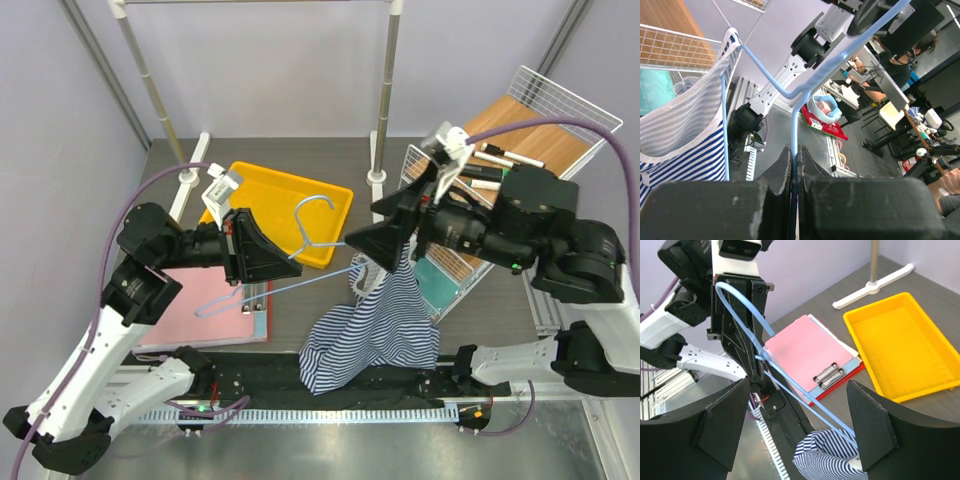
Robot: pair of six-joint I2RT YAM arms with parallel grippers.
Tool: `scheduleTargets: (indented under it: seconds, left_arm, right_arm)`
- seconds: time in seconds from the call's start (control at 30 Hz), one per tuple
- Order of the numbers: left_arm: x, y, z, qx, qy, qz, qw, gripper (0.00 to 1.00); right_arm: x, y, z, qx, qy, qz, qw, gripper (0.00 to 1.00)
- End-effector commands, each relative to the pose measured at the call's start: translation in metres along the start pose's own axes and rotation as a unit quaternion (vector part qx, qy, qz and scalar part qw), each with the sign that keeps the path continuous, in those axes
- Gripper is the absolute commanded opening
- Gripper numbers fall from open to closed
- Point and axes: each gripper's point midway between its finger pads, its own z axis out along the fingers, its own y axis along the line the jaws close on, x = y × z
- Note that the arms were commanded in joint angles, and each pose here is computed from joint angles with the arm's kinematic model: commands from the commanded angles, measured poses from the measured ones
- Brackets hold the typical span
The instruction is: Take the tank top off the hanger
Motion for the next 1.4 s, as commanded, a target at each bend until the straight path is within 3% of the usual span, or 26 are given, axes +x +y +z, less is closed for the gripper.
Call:
scheduleTargets:
  seconds: [0.0, 0.17, 0.57, 0.97, 1.37]
  left_arm:
    - [-0.014, -0.024, -0.003, 0.037, -0.025, 0.04, 0.998, 0.0]
    - [-0.015, -0.034, -0.007, 0.045, -0.029, 0.045, 0.998, 0.0]
    - [-0.017, -0.048, -0.014, 0.045, -0.042, 0.044, 0.997, 0.0]
    - [-0.018, -0.054, -0.017, 0.048, -0.043, 0.044, 0.997, 0.0]
    - [-0.022, -0.063, -0.019, 0.053, -0.047, 0.048, 0.996, 0.0]
  right_arm:
    - [-0.01, -0.015, -0.035, 0.035, -0.034, 0.005, 0.999, 0.84]
    - [0.023, -0.024, -0.052, 0.043, 0.019, 0.0, 0.999, 0.83]
    - [0.08, -0.035, -0.068, 0.041, 0.073, 0.004, 0.996, 0.79]
    - [0.114, -0.053, -0.064, 0.074, 0.083, 0.015, 0.994, 0.56]
    - [0.137, -0.071, -0.055, 0.101, 0.074, 0.003, 0.992, 0.64]
